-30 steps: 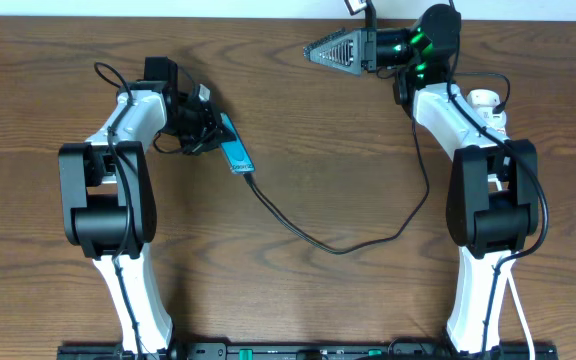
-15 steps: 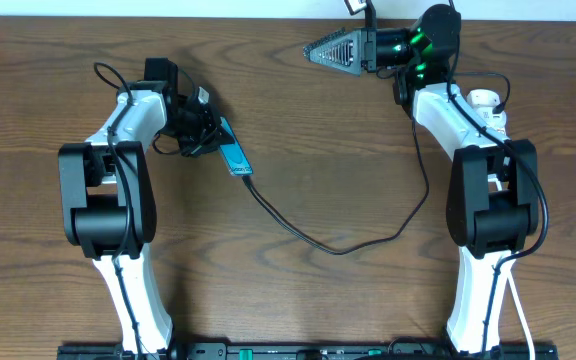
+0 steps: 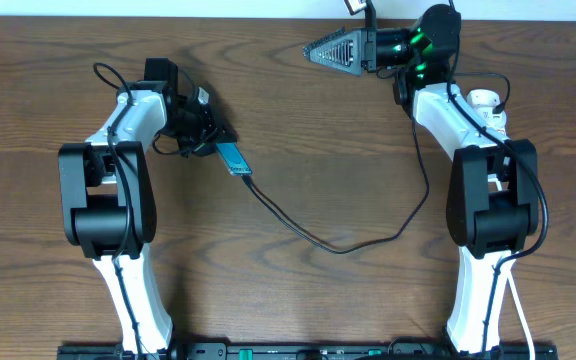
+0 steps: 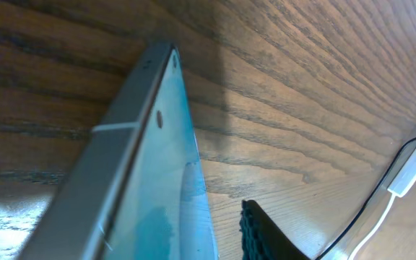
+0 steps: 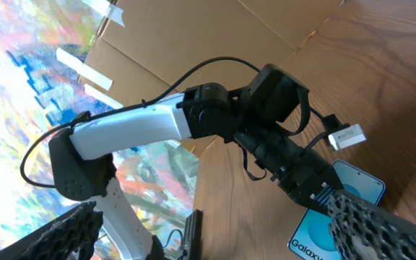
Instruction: Plug charger to phone and switch on socket
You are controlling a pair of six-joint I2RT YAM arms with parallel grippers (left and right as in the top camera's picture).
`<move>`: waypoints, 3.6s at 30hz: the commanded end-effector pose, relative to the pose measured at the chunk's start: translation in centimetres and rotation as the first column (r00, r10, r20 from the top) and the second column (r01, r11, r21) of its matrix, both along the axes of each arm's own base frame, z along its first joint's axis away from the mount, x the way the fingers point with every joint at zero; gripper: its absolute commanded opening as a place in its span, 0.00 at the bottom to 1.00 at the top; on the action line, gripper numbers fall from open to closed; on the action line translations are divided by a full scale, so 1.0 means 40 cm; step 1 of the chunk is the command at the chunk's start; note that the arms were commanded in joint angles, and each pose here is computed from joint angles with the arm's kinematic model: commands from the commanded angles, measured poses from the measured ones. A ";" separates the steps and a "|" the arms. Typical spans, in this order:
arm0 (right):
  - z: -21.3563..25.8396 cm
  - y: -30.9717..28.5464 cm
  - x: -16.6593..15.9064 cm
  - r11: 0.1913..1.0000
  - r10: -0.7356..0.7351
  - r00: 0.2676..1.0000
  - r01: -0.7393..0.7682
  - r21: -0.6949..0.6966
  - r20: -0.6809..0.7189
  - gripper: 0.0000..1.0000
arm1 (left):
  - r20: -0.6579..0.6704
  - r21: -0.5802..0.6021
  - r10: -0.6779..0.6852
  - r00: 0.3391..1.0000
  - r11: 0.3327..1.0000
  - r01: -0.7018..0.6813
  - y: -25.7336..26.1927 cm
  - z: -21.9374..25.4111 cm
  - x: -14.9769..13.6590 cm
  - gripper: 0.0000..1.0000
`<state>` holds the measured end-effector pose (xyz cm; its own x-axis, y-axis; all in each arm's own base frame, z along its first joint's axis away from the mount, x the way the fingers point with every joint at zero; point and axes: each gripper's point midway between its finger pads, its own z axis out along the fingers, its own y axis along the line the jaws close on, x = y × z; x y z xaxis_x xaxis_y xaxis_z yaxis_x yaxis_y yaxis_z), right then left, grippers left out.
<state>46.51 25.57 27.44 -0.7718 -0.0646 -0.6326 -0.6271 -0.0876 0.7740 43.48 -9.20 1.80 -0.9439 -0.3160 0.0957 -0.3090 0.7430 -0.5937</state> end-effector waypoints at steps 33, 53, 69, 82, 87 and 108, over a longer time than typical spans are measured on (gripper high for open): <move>0.038 0.002 -0.016 1.000 0.010 0.999 -0.011 0.004 0.042 0.99 | -0.050 0.064 -0.009 0.999 0.998 0.012 0.027 0.009 -0.037 0.64; 0.027 -0.013 -0.031 0.999 0.051 0.998 -0.051 -0.018 0.044 0.99 | 0.093 0.179 0.044 0.995 0.982 -0.060 0.111 0.171 -0.025 0.90; 0.005 -0.017 0.025 0.999 -0.048 0.999 0.048 -0.003 -0.019 0.99 | 0.488 0.229 0.050 0.872 0.956 -0.183 0.139 0.591 -0.101 0.94; -0.262 -0.070 0.171 0.833 -0.505 0.848 0.430 -0.348 -0.161 0.99 | 0.507 0.227 0.052 0.860 0.955 -0.192 0.140 0.610 -0.106 0.94; -0.311 -0.196 0.148 0.534 -0.694 0.720 0.531 -0.658 0.018 0.99 | 0.508 0.229 0.052 0.860 0.954 -0.193 0.141 0.610 -0.106 0.94; 0.093 -0.722 -0.218 -0.303 -0.820 0.215 0.621 -0.723 0.530 0.99 | 0.508 0.242 0.054 0.860 0.949 -0.203 0.148 0.608 -0.105 0.94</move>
